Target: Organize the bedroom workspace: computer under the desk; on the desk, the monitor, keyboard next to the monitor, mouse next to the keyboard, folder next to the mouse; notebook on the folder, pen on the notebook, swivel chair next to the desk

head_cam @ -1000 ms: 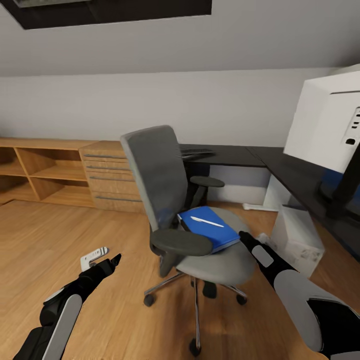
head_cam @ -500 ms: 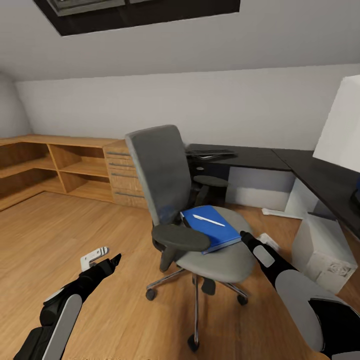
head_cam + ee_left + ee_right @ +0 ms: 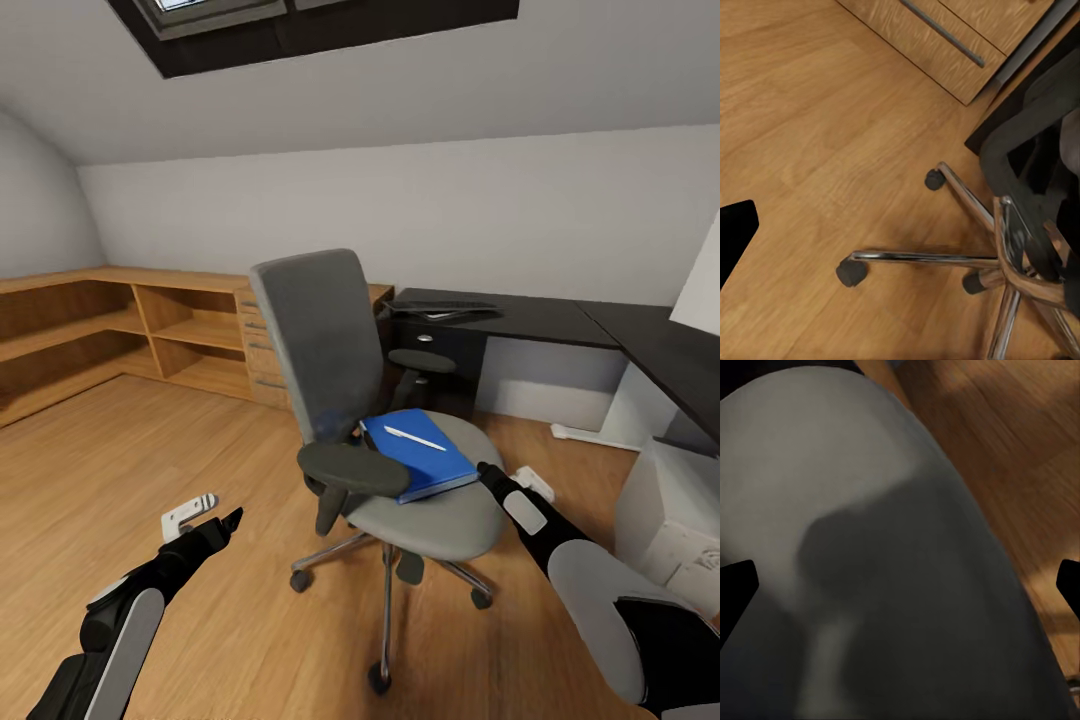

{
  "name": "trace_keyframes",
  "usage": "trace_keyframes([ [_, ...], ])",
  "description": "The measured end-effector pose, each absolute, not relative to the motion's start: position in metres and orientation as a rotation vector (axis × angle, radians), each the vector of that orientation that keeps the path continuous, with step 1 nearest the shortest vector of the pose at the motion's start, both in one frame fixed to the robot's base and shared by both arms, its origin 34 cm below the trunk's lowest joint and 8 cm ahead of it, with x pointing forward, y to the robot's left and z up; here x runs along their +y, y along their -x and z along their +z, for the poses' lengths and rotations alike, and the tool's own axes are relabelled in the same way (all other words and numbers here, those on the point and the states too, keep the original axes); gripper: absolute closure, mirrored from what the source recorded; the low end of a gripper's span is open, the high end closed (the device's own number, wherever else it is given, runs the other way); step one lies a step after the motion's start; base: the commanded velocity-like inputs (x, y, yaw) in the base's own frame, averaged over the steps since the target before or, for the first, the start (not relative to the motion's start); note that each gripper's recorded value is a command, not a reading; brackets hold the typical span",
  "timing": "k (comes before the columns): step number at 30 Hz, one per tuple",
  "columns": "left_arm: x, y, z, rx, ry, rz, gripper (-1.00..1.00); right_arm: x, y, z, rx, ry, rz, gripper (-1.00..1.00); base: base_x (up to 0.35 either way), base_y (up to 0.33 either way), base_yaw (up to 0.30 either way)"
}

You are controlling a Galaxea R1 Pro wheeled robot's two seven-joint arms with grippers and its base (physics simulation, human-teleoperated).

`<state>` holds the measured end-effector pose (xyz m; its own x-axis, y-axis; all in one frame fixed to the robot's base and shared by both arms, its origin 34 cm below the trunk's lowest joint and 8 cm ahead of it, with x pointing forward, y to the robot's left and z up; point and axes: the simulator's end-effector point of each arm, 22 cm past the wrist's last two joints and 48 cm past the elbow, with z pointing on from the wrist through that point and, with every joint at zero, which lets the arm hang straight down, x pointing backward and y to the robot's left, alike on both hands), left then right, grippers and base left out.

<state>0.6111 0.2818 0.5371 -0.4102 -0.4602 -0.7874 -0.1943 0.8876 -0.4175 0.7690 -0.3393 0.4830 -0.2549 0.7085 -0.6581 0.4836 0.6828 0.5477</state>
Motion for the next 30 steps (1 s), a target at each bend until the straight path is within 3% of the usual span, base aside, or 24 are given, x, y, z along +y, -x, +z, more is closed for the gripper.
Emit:
trace_keyframes([
  [9, 0.2818, -0.6111, 0.5367, 2.001, 0.476, -0.317, -1.00, -0.3384, -0.7698, 0.4839, 1.910, -0.924, 0.288, -1.00, -0.185, -0.073, 0.001],
  [30, 0.2817, -0.6111, 0.5359, 2.003, 0.477, -0.317, -1.00, -0.3371, -0.7691, 0.4814, 1.915, -0.928, 0.289, -1.00, -0.006, -0.003, 0.027],
])
